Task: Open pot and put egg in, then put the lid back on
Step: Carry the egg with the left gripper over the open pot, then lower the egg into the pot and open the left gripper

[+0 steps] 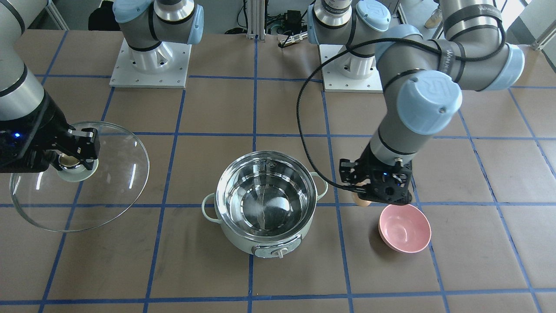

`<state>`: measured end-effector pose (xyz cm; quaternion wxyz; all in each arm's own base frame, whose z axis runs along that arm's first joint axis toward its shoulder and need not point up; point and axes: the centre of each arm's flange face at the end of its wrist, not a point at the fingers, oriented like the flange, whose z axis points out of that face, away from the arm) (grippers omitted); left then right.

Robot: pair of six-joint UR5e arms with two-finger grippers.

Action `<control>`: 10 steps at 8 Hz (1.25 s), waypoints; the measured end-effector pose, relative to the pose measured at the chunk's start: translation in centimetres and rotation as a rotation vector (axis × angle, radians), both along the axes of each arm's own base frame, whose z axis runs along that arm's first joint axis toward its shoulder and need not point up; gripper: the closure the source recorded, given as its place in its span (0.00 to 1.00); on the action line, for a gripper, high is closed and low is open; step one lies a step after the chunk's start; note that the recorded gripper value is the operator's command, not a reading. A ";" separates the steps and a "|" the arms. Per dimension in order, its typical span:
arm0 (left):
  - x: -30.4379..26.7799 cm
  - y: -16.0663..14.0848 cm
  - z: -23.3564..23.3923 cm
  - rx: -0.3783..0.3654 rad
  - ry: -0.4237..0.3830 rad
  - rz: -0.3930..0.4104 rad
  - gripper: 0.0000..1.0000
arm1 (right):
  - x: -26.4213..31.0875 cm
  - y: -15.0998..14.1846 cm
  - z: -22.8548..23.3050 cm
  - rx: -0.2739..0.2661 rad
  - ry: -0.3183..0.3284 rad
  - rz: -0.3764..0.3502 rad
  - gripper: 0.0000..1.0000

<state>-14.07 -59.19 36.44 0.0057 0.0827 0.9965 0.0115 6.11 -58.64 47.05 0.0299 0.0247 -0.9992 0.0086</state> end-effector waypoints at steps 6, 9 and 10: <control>-19.4 3.9 -3.1 -0.021 0.078 0.002 0.89 | 0.0 0.2 0.2 0.006 -0.008 0.009 1.00; -20.2 3.4 -6.2 0.009 0.065 -0.011 0.48 | 0.2 0.9 0.1 0.047 -0.041 0.082 1.00; -20.2 3.1 -7.2 0.013 0.060 -0.015 0.15 | 0.4 1.1 0.2 0.049 -0.063 0.102 1.00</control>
